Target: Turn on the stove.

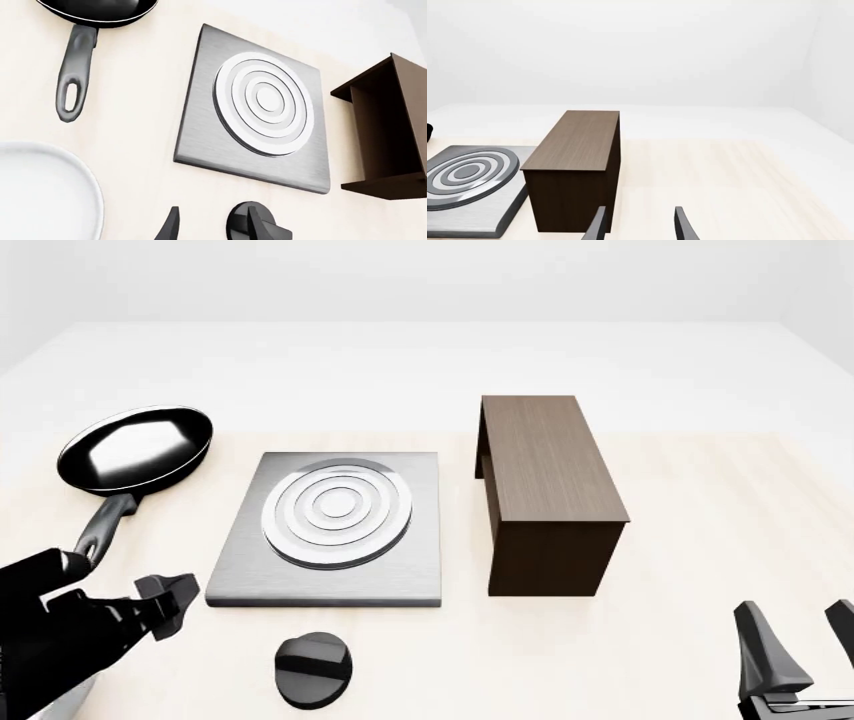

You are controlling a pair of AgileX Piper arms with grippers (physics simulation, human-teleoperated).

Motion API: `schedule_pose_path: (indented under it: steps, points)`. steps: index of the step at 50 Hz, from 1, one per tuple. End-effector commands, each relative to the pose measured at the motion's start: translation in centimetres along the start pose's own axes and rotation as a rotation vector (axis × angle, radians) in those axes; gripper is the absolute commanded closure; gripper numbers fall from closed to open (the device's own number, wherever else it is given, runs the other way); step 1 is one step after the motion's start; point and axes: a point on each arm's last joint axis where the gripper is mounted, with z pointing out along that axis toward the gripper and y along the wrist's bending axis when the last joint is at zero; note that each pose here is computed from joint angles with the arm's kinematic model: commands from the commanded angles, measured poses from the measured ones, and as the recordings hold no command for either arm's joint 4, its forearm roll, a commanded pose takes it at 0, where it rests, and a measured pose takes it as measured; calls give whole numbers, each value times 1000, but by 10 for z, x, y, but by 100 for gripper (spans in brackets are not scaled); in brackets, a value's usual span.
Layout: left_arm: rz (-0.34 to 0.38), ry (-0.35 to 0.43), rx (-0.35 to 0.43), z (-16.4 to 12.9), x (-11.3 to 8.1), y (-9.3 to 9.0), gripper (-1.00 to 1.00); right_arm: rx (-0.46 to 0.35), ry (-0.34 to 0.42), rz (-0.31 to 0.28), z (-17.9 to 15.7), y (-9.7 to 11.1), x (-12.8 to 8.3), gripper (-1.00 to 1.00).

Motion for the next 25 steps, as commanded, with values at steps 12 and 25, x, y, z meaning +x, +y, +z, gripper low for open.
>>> schedule_pose_path:
  steps: [12, 25]
  points:
    - [16, -121, -102, -31, -45, 3, -100, 0, 0, 0, 0, 0, 0, -100]
    - [2, -183, -151, -54, -65, 3, -100, 0, 0, 0, 0, 0, 0, -100]
